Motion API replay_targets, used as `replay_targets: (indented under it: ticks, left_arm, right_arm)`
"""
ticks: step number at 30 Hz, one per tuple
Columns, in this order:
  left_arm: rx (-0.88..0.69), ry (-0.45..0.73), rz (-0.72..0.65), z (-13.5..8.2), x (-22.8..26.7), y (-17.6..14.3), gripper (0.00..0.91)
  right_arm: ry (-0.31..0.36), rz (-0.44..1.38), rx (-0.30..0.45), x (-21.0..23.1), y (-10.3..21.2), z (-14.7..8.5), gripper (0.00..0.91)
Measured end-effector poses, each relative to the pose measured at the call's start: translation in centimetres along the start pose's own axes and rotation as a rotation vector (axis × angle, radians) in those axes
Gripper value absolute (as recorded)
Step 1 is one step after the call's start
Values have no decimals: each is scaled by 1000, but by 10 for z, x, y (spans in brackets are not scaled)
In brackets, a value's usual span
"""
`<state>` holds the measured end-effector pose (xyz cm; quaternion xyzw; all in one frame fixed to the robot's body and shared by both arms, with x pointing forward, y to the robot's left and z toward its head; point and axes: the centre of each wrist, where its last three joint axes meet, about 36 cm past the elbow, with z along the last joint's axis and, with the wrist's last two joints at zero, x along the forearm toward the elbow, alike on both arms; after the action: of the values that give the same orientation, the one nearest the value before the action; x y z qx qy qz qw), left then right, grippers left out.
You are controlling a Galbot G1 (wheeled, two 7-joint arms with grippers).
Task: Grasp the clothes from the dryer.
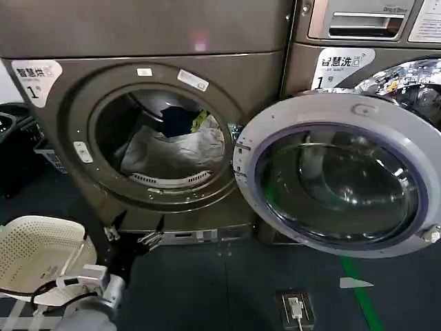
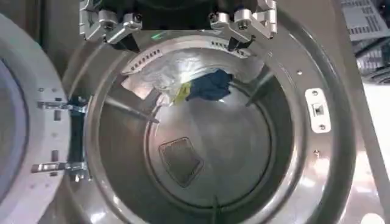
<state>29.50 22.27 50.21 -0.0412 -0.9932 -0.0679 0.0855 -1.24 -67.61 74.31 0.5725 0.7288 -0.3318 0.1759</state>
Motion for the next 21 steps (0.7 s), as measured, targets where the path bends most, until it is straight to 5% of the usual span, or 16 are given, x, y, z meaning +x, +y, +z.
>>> replay_targets:
  ticks: [21]
  left_arm:
    - [0, 3, 9, 0, 1, -1, 907]
  right_arm:
    - [1, -8, 0, 3, 1, 1, 907]
